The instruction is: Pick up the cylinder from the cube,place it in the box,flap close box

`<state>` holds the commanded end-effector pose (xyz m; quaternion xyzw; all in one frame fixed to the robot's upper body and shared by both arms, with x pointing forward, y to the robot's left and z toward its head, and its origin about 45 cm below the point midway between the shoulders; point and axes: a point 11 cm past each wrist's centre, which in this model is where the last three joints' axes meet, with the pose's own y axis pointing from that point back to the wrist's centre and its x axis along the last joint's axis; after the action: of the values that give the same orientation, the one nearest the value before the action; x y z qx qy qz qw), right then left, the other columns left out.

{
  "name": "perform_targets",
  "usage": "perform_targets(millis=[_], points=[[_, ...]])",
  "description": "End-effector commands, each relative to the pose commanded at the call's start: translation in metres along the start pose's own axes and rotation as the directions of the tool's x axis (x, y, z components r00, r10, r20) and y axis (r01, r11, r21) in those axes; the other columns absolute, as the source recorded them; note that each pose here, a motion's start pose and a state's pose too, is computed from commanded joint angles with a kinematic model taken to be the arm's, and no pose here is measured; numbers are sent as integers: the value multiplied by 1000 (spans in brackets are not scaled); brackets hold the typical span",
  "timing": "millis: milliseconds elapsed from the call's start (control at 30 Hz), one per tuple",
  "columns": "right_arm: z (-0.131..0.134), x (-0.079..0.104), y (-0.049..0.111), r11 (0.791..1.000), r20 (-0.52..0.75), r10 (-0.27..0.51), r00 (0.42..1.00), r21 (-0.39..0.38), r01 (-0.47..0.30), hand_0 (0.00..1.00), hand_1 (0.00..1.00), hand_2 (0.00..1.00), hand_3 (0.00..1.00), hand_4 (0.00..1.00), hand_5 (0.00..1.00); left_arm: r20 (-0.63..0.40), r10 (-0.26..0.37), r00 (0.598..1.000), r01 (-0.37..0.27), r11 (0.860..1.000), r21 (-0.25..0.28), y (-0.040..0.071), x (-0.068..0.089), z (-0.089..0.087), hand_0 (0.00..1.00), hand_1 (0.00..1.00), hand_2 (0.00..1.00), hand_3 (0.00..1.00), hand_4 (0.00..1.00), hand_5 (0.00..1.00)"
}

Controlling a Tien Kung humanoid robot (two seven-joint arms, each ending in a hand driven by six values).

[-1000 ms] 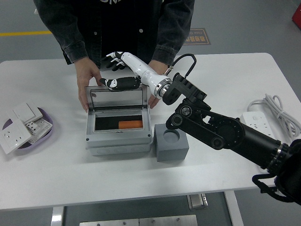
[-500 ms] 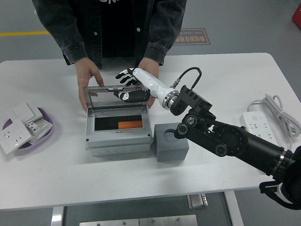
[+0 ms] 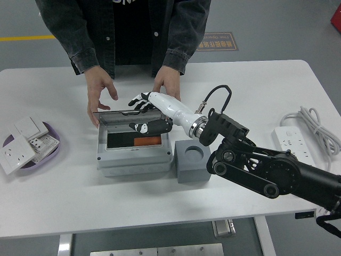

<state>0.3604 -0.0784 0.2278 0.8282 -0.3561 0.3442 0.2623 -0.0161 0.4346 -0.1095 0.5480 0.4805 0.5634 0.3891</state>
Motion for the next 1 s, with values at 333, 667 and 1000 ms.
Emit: perform_targets(millis=[333, 667, 1000], points=[[0, -29, 12, 996, 34, -93, 995, 6, 93, 708, 640, 680, 731, 730, 362, -4, -1, 1000, 1, 1000, -1, 0, -1, -1, 635, 664, 587, 635, 714, 293], [16, -9, 21, 1000, 69, -16, 998, -20, 18, 694, 640, 687, 732, 706, 400, -6, -1, 1000, 1, 1000, -4, 0, 0, -1, 636, 664, 587, 635, 715, 295], [24, 43, 66, 970, 280, 217, 935, 45, -238, 686, 638, 687, 729, 707, 383, -26, -7, 1000, 8, 1000, 20, -2, -4, -15, 636, 663, 587, 635, 714, 294]])
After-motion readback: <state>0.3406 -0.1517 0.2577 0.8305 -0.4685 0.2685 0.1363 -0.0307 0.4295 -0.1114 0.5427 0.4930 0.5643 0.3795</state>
